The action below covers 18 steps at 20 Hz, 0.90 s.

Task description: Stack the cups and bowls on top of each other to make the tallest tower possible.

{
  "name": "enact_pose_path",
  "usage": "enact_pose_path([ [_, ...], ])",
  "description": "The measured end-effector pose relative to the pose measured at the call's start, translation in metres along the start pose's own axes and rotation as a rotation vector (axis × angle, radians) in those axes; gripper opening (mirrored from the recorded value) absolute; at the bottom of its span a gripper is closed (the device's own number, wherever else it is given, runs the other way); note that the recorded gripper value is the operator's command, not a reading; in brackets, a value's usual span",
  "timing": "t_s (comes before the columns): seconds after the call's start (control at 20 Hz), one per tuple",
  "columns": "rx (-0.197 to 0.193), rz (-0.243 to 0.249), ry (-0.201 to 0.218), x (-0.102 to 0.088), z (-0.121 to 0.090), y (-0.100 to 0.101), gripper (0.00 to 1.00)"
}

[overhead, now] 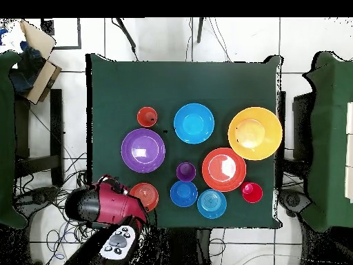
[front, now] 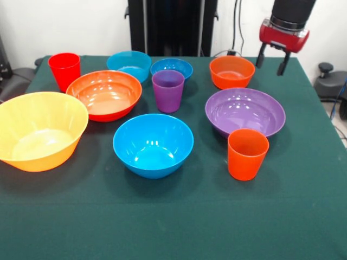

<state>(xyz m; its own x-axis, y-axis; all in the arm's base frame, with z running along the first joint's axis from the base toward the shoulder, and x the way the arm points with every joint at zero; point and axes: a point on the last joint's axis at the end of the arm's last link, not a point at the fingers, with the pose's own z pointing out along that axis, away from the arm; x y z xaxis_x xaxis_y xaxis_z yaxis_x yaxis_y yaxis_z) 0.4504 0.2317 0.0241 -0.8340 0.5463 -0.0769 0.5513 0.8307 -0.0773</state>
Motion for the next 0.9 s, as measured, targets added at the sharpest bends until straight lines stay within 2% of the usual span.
enact_pose_path([
  [0.1,0.03,0.001,0.002,-0.002,0.002,-0.008,1.0],
  [0.25,0.045,0.006,-0.01,-0.007,0.002,-0.014,1.0],
  [0.55,0.057,0.023,-0.032,-0.02,0.002,-0.019,1.0],
  [0.9,0.059,0.039,-0.03,-0.025,0.004,-0.021,1.0],
])
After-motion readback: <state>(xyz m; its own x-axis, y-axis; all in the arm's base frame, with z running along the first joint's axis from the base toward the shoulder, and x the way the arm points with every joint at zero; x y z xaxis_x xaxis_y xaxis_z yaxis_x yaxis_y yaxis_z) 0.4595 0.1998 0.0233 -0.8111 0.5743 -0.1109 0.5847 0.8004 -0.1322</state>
